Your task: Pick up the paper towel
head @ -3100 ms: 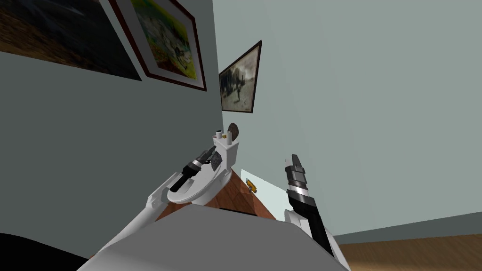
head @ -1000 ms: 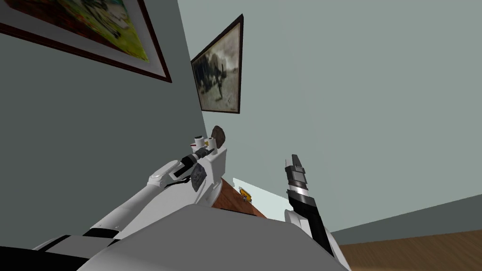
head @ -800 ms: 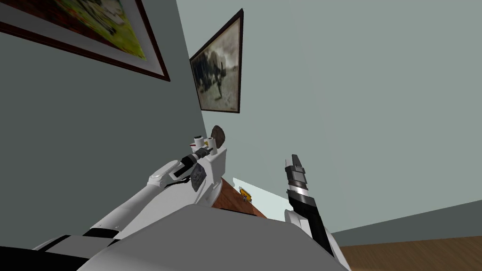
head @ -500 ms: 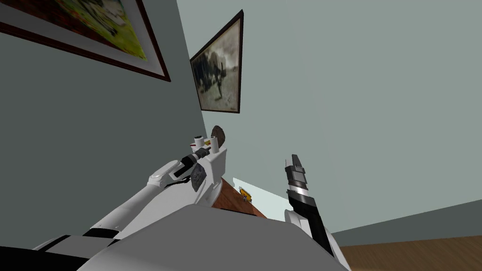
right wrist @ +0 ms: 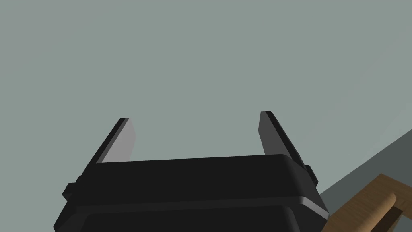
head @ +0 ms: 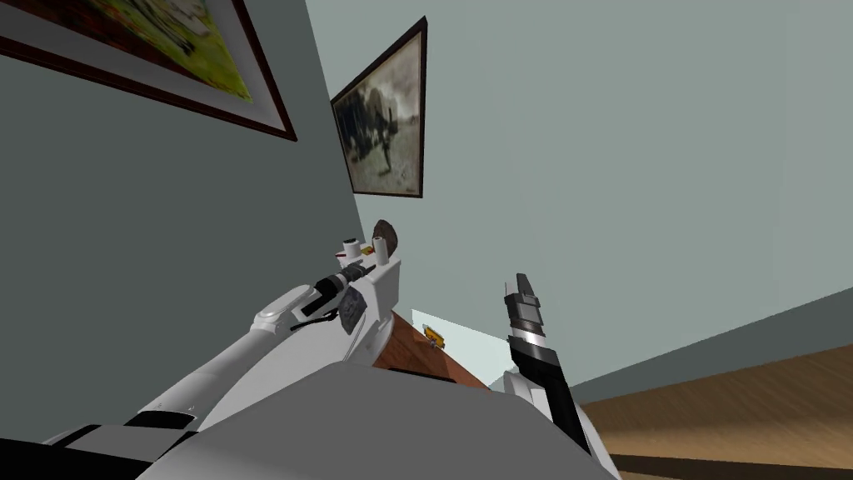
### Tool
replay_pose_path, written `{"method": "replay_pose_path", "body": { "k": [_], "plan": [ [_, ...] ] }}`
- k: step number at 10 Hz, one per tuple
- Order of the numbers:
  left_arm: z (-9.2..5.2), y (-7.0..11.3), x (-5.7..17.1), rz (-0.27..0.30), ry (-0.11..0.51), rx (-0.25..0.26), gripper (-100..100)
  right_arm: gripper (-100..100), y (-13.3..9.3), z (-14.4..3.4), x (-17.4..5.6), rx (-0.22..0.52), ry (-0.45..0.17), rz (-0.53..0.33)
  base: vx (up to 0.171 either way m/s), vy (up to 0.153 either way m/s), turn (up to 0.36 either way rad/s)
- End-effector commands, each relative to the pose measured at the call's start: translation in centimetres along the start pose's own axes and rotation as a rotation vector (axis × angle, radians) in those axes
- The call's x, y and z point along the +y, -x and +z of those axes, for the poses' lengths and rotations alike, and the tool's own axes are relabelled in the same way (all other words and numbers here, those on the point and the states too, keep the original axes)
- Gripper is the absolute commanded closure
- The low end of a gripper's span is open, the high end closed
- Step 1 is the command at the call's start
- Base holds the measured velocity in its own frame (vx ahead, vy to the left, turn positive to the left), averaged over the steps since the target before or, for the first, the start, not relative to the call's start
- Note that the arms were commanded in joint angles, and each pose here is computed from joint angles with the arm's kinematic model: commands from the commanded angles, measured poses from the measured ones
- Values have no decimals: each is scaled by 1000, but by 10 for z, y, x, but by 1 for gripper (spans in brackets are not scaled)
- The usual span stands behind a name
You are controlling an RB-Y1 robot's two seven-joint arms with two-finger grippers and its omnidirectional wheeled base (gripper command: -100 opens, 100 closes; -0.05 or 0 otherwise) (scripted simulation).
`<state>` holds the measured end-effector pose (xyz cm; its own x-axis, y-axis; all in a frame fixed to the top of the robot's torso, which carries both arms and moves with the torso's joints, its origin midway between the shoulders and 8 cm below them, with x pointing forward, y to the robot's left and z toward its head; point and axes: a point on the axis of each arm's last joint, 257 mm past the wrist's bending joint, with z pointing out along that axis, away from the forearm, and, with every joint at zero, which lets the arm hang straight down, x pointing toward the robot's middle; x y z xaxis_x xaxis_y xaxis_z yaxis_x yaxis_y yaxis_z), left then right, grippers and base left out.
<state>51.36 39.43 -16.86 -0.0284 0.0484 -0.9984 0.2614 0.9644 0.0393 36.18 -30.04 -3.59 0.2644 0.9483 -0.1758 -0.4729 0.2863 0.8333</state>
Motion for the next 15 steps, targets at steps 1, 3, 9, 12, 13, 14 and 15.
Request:
{"method": "replay_pose_path", "body": {
  "k": [1,3,9,12,13,14,15],
  "plan": [
    [-7,-5,15,34,24,30,-100,0,0,0,0,0,0,0,-176,50,-98],
    [-16,-8,32,81,48,62,-100,0,0,0,0,0,0,0,-199,10,-123],
    [-1,20,22,25,21,7,-100,0,0,0,0,0,-1,0,86,-8,23],
    [8,25,2,-31,-11,-30,-100,0,0,0,0,0,-1,0,194,-45,116],
    [10,27,-3,-43,-20,-41,-100,0,0,0,0,0,-1,0,200,-73,81],
    [7,26,1,-35,-13,-34,-100,0,0,0,0,0,-1,0,92,-29,17],
    [7,27,0,-36,-15,-36,0,0,0,0,0,0,0,0,17,-7,-3]
  ]
}}
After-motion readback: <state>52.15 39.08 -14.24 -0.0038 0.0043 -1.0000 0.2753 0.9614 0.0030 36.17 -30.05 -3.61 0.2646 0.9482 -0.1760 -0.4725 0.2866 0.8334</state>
